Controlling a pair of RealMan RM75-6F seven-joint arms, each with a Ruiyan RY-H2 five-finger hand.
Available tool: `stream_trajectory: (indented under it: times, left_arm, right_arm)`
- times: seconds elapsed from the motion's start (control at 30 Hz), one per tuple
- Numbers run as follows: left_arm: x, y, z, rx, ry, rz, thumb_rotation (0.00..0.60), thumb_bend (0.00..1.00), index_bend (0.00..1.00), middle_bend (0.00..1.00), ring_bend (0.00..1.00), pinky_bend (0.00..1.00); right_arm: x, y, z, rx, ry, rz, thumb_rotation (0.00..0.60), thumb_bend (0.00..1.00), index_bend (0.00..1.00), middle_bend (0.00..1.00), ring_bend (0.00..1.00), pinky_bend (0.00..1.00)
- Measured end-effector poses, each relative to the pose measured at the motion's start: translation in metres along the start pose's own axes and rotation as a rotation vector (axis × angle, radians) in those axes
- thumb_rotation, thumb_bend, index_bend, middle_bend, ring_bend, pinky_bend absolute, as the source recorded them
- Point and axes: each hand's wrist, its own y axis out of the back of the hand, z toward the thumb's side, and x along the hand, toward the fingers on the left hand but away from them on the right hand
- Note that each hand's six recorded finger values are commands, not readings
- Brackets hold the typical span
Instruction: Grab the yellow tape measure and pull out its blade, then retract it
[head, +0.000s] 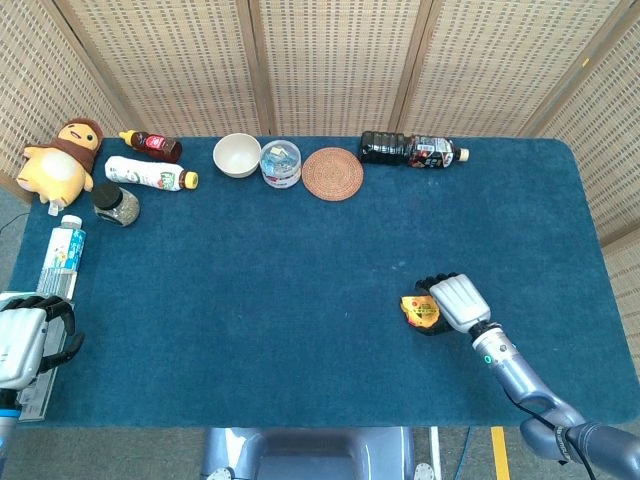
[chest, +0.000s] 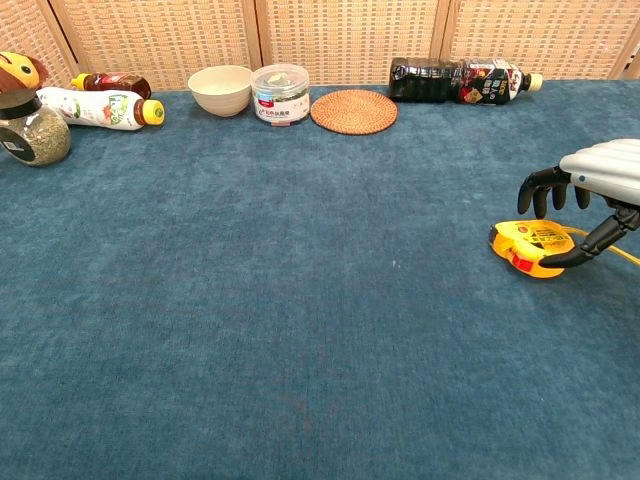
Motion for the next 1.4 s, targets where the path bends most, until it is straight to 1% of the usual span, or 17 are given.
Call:
stream_trajectory:
  times: [0.4, 0.93, 1.13, 1.4]
  left_arm:
    - [-0.002, 0.002, -0.003, 0.003, 0.011, 0.003, 0.600, 0.27, 0.64, 0.52, 0.40, 0.37]
    - [-0.004, 0.001, -0.005, 0.003, 0.017, 0.002, 0.600, 0.27, 0.64, 0.52, 0.40, 0.37]
    - [-0.004, 0.002, -0.004, 0.004, 0.016, 0.004, 0.600, 0.27, 0.64, 0.52, 0.40, 0.37]
    - [-0.004, 0.003, -0.004, 0.007, 0.016, 0.007, 0.600, 0.27, 0.64, 0.52, 0.40, 0.37]
  right_arm:
    - [-0.003, -0.009, 0.001, 0.006, 0.014, 0.002, 0.349, 0.19, 0.35, 0.41, 0.40, 0.43]
    - [-0.004, -0.014, -0.006, 0.013, 0.007, 0.010, 0.352, 0.19, 0.37, 0.42, 0.41, 0.44]
    - [-0.004, -0.017, -0.009, 0.009, 0.001, 0.022, 0.352, 0.19, 0.42, 0.46, 0.45, 0.45]
    - [-0.006, -0.018, -0.008, -0.012, -0.008, 0.014, 0.374, 0.19, 0.50, 0.53, 0.52, 0.52]
